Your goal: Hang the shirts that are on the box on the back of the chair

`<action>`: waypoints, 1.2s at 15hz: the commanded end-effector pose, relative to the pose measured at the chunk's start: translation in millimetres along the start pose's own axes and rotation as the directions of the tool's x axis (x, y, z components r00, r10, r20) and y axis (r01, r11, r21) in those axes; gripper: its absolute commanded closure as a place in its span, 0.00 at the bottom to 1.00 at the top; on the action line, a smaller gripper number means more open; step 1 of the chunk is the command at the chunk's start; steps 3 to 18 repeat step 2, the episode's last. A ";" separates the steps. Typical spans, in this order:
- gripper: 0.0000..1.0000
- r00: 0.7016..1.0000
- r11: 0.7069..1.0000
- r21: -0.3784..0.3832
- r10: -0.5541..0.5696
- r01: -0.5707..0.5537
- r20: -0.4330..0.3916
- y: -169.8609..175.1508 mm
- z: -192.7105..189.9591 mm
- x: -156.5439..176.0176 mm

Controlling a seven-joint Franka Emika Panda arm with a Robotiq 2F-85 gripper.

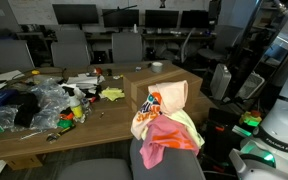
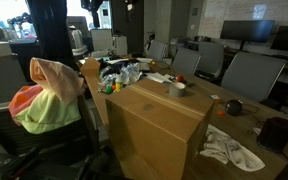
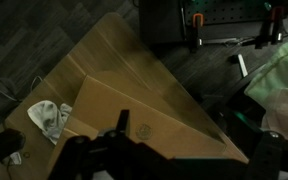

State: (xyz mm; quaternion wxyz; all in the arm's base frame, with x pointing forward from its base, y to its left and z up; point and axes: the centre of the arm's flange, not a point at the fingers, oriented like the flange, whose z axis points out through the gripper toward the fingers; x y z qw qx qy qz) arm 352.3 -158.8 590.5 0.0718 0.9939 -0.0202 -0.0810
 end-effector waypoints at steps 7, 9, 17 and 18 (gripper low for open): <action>0.00 0.976 0.979 0.105 0.185 -0.173 -0.114 4.4 15.6 -22.1; 0.00 0.976 0.979 0.105 0.185 -0.173 -0.114 4.4 15.6 -22.1; 0.00 0.976 0.979 0.105 0.185 -0.173 -0.114 4.4 15.6 -22.1; 0.00 0.976 0.979 0.105 0.185 -0.173 -0.114 4.4 15.6 -22.1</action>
